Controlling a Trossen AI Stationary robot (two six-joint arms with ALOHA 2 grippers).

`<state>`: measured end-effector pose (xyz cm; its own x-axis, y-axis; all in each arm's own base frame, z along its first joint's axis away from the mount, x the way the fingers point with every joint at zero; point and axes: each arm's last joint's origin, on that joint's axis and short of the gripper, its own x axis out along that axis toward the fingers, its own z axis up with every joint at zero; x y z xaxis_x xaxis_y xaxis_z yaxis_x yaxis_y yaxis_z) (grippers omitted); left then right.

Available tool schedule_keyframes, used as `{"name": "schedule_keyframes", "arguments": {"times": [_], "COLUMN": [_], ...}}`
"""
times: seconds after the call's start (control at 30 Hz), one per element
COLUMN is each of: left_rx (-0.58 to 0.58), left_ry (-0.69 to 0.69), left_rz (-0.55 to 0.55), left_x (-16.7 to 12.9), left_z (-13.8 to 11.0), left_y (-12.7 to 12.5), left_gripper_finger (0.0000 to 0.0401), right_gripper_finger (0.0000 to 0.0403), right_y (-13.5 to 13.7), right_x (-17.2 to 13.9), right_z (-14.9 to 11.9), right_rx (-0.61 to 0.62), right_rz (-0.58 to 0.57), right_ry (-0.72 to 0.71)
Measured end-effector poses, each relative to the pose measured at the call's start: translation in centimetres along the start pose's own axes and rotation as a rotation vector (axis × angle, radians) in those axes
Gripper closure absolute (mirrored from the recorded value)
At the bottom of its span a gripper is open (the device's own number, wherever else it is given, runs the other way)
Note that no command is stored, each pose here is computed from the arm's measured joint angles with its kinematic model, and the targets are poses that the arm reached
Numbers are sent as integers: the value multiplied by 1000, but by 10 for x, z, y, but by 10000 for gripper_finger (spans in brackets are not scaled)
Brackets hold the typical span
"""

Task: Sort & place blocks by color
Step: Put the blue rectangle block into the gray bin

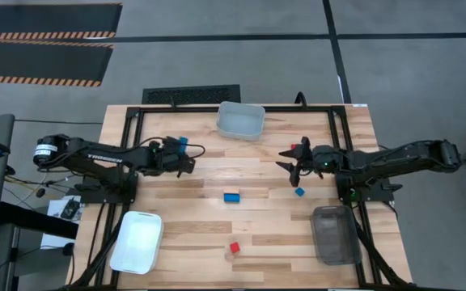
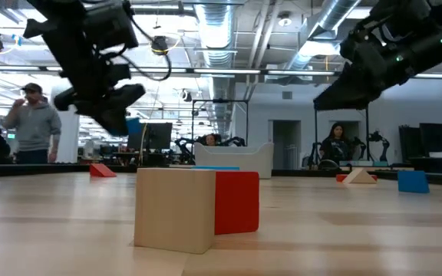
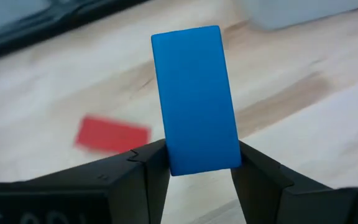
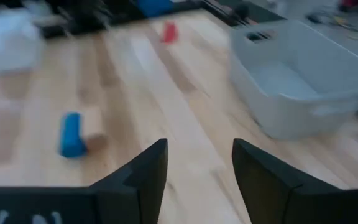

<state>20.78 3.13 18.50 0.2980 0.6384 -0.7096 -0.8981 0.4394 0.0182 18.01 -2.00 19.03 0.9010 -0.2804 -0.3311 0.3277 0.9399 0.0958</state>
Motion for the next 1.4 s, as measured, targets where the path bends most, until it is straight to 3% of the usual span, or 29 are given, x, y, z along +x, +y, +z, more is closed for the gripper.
{"name": "schedule_keyframes", "arguments": {"times": [0.27, 0.5, 0.63, 0.83, 1.13, 1.4], "left_rx": [101, 254, 330, 349, 332, 534], "left_ry": [-129, -274, -399, -497, -466, -333], "left_rz": [-170, -439, -507, -534, -536, -329], "left_x": [-7, -17, -23, -25, -7, 22], "left_z": [14, 32, 42, 53, 85, 126], "left_y": [-21, -40, -46, -47, -54, -80], "left_gripper_finger": [262, 262, 262, 262, 262, 262], "right_gripper_finger": [230, 242, 252, 271, 280, 280], "right_y": [15, 27, 24, 12, 14, 14], "right_x": [-2, -6, -5, -3, -3, -3], "right_z": [8, 6, 8, 9, 9, 4], "right_rx": [-38, -176, -165, -17, -1, -182], "right_rz": [266, 380, 304, -22, -19, -35], "right_ry": [-73, -85, -107, -127, -136, -83]}}
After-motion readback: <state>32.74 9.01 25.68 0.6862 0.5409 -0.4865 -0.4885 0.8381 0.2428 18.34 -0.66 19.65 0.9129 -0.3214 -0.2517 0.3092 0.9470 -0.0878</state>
